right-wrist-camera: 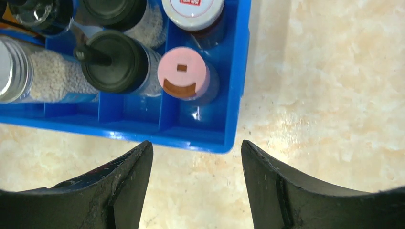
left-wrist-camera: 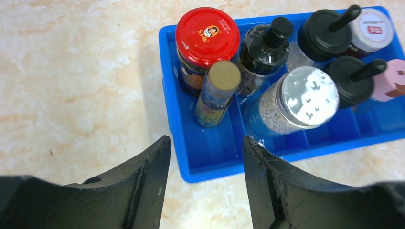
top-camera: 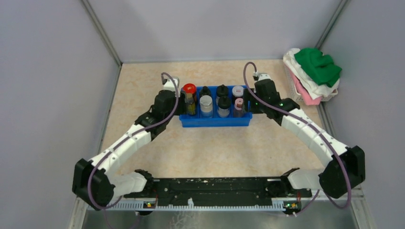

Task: Organize the condiment bottles
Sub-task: Place the bottle in the storage box, then move the storage box to the center of the board.

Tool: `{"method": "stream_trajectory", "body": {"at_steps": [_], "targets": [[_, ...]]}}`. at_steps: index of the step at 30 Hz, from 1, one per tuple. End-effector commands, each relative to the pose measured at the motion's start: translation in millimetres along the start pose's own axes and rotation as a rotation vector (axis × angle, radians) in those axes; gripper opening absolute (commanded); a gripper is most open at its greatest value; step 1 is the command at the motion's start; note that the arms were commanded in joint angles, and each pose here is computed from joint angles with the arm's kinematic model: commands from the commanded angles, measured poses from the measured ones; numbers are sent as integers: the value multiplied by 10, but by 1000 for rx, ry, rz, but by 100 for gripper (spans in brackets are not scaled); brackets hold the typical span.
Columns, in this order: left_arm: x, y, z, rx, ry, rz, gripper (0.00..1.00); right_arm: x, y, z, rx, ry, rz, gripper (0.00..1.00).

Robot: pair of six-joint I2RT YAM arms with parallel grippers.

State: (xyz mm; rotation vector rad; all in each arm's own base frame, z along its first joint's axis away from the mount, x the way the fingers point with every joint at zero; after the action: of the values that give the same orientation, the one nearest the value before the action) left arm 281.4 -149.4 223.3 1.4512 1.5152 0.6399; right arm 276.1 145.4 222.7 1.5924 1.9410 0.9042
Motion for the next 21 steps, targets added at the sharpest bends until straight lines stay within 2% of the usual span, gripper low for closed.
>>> {"method": "stream_trajectory", "body": {"at_steps": [1,4,6,7,17,21], "targets": [[78,-52,-312,-14,-13,-49,63,-84,-154,-270,-35,-7,20,67],[119,-126,-503,-20,-46,-78,64,-147,-343,-406,-53,0,29,67],[85,-160,-616,-35,-99,-96,77,-177,-451,-474,-71,9,39,67],[51,-158,-685,-39,-132,-108,98,-184,-494,-501,-79,15,50,67],[-12,-370,-899,16,-217,-190,99,-196,-760,-725,-90,55,109,67],[22,-489,-827,55,-158,-210,99,-174,-793,-679,-53,56,122,66]]}}
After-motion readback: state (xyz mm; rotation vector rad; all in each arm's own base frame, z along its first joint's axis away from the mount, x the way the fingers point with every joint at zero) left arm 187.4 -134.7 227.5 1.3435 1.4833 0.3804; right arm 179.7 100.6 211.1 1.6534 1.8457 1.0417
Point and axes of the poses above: each gripper's point midway between its finger pads, its own z axis out along the fingers, its own x axis along the line the jaws close on, y = z × x, the point moved 7 cm from there along -z, back along the fingers, and after that the axes turned 8 degrees about -z, right-handed, at the moved point
